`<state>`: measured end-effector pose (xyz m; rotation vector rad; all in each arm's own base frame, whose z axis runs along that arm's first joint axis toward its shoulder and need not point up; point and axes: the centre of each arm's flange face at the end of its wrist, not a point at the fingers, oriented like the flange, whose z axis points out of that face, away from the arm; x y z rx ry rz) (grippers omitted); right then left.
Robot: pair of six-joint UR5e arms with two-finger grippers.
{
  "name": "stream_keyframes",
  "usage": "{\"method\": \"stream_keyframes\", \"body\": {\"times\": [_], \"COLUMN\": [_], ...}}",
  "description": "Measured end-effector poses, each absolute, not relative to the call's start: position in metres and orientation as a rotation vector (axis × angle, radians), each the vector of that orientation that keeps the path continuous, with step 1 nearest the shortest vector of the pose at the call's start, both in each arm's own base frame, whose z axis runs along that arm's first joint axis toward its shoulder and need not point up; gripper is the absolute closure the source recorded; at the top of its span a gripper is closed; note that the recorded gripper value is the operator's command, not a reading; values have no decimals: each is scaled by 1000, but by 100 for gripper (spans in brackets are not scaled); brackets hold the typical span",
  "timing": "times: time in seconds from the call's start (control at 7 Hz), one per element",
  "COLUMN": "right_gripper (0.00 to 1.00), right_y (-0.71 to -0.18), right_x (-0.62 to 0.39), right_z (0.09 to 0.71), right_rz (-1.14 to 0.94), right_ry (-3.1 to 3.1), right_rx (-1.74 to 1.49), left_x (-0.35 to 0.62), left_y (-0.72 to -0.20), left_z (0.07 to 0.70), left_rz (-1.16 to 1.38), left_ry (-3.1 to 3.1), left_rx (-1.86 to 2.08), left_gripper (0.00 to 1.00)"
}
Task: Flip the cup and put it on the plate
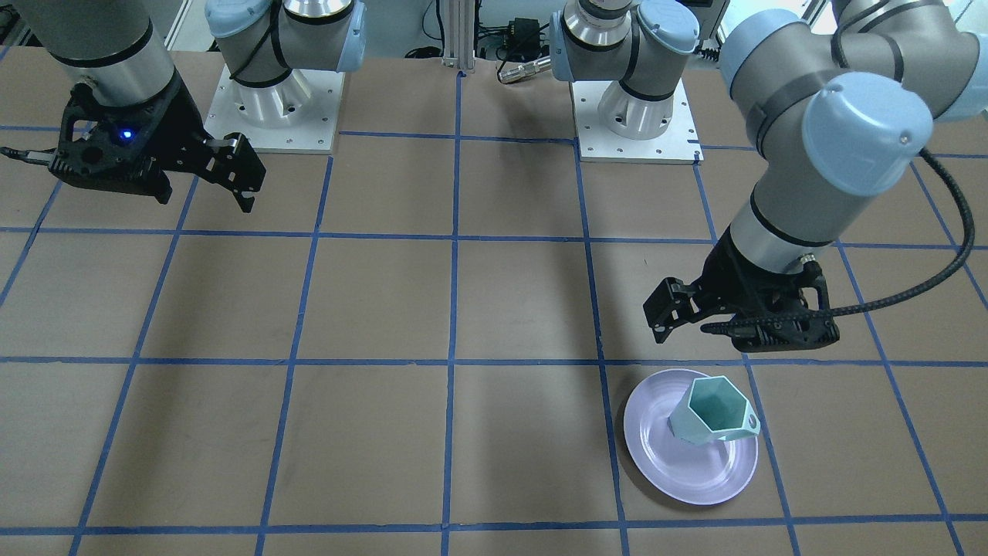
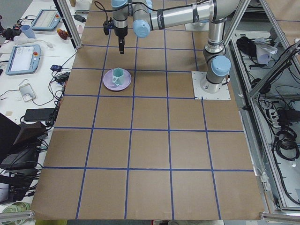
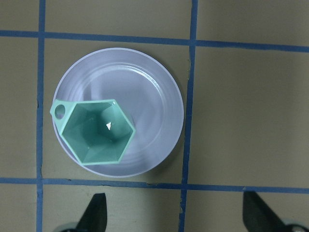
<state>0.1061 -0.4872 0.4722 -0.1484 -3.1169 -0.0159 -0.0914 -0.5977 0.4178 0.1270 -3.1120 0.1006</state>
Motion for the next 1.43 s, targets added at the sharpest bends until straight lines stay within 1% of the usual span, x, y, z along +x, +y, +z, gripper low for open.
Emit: {"method": "stream_keyframes", "body": {"times": [0.29, 0.71, 1.43], "right_gripper": [0, 0, 0], "right_y": [-487, -487, -487], "right_x": [106, 106, 106], "right_z": [472, 472, 472], "right_rz": [-16, -16, -16], "right_ry": [-3117, -3117, -3117], "right_rx": [-148, -148, -148], "left_x": [-94, -102, -103], "left_y": [-574, -542, -527], "left_z": [442, 461, 452], "left_rz": [30, -81, -140], "left_ry": [-3113, -3117, -3147], "left_rx": [135, 118, 144], "left_gripper": [0, 0, 0]}}
